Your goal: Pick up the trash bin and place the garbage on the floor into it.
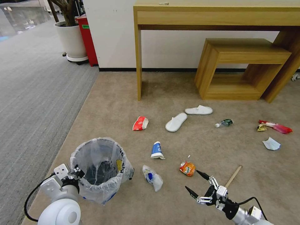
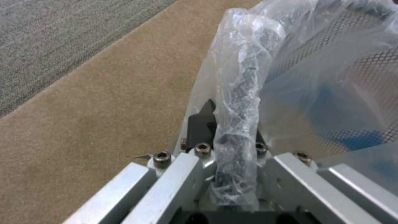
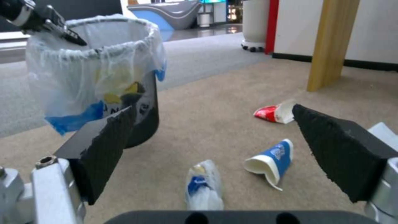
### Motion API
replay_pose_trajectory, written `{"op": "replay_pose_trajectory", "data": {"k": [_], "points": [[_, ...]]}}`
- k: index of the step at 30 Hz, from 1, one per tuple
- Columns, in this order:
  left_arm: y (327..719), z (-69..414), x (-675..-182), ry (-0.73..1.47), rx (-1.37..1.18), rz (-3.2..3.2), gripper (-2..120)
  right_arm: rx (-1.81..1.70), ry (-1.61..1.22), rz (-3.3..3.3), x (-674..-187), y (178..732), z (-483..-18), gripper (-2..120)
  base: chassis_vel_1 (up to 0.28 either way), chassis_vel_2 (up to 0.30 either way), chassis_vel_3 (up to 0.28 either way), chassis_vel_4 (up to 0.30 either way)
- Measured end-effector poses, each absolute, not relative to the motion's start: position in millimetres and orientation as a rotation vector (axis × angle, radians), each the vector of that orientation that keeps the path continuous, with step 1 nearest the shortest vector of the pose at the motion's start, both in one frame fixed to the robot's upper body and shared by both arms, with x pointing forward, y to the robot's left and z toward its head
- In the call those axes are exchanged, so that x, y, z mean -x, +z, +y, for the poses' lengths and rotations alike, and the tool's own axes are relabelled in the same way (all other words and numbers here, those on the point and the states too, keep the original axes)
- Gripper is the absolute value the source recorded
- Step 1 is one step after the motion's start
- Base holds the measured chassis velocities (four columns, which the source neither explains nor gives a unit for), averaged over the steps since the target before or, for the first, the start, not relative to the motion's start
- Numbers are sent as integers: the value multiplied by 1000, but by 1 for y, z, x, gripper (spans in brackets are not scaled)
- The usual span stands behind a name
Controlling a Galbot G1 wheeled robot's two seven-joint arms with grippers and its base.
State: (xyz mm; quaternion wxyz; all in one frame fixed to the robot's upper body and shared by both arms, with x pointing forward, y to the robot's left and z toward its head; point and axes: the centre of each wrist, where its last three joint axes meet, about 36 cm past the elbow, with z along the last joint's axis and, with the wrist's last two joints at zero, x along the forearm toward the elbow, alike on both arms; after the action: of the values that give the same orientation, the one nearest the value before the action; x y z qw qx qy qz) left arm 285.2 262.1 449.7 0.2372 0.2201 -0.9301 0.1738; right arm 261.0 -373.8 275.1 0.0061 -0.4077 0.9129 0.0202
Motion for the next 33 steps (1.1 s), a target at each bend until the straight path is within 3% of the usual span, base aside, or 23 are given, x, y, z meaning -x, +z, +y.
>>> {"op": "replay_pose_trajectory", "data": {"k": [11, 33], "points": [[446, 258, -282, 445, -607, -2549, 1, 1334, 66, 2828, -266, 271, -372, 90, 0, 0, 0, 0], [438, 256, -278, 428, -650, -2538, 1, 1278, 190, 3057, -276, 227, -364, 92, 0, 0, 0, 0]]}}
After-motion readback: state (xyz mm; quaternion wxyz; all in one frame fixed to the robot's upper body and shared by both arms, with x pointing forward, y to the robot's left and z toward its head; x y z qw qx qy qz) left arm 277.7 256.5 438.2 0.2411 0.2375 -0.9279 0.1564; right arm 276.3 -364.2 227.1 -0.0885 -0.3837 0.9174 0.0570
